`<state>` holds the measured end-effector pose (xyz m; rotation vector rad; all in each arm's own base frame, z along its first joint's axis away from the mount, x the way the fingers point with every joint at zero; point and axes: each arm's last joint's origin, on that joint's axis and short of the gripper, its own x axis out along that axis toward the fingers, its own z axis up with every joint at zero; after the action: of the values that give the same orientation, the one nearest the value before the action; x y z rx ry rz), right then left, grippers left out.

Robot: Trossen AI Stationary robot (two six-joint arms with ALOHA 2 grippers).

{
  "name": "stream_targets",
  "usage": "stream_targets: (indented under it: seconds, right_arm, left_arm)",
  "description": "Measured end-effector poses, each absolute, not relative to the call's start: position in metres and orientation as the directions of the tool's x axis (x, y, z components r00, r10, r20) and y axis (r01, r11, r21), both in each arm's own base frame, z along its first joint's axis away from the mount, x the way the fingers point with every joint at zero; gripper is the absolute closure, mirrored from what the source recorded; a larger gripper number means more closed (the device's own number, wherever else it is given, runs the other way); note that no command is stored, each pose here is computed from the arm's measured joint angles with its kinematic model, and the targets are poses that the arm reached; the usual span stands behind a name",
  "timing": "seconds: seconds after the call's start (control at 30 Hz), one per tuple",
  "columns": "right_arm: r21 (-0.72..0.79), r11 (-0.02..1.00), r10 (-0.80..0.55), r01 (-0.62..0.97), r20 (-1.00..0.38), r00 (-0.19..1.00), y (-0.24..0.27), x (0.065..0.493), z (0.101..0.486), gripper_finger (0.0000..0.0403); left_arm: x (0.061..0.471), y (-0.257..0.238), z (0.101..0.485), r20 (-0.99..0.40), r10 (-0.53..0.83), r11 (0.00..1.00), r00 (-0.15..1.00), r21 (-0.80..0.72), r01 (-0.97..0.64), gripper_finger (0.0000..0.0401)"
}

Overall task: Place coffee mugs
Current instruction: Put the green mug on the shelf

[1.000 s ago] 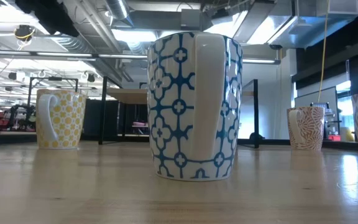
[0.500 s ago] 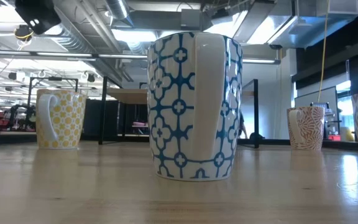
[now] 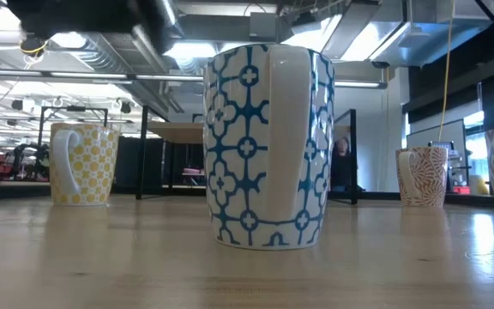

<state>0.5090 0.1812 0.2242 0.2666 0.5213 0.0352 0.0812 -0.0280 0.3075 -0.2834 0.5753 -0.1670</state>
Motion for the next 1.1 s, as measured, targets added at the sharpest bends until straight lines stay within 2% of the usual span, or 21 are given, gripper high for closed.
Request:
stream_targets:
  seconds: [0.13,0.27,0.6,0.87,1.1]
  right_arm:
    - [0.259,0.965,0.098,0.038,-0.493,0.865,0.183,0.515,0.207,0.0181]
    - [0.284,0.959,0.110,0.020,-0.433,0.895,0.184,0.520,0.207,0.0182]
    - [0.292,0.956,0.124,-0.002,-0.403,0.907,0.183,0.525,0.202,0.0183]
    - [0.242,0.970,0.080,0.032,-0.441,0.894,0.181,0.524,0.195,0.0183]
    - [0.238,0.971,0.075,0.036,-0.442,0.894,0.182,0.523,0.195,0.0183]
  left_arm:
    - [0.078,-0.027,0.307,-0.516,-0.234,0.948,0.824,-0.309,0.075,0.0245]
    - [0.078,-0.027,0.307,-0.515,-0.222,0.951,0.828,-0.303,0.067,0.0245]
    - [0.079,-0.026,0.307,-0.514,-0.182,0.959,0.838,-0.282,0.035,0.0245]
    - [0.079,-0.026,0.307,-0.516,-0.186,0.958,0.836,-0.284,0.038,0.0245]
    - [0.080,-0.029,0.297,-0.622,-0.236,0.953,0.746,-0.297,0.053,0.0245]
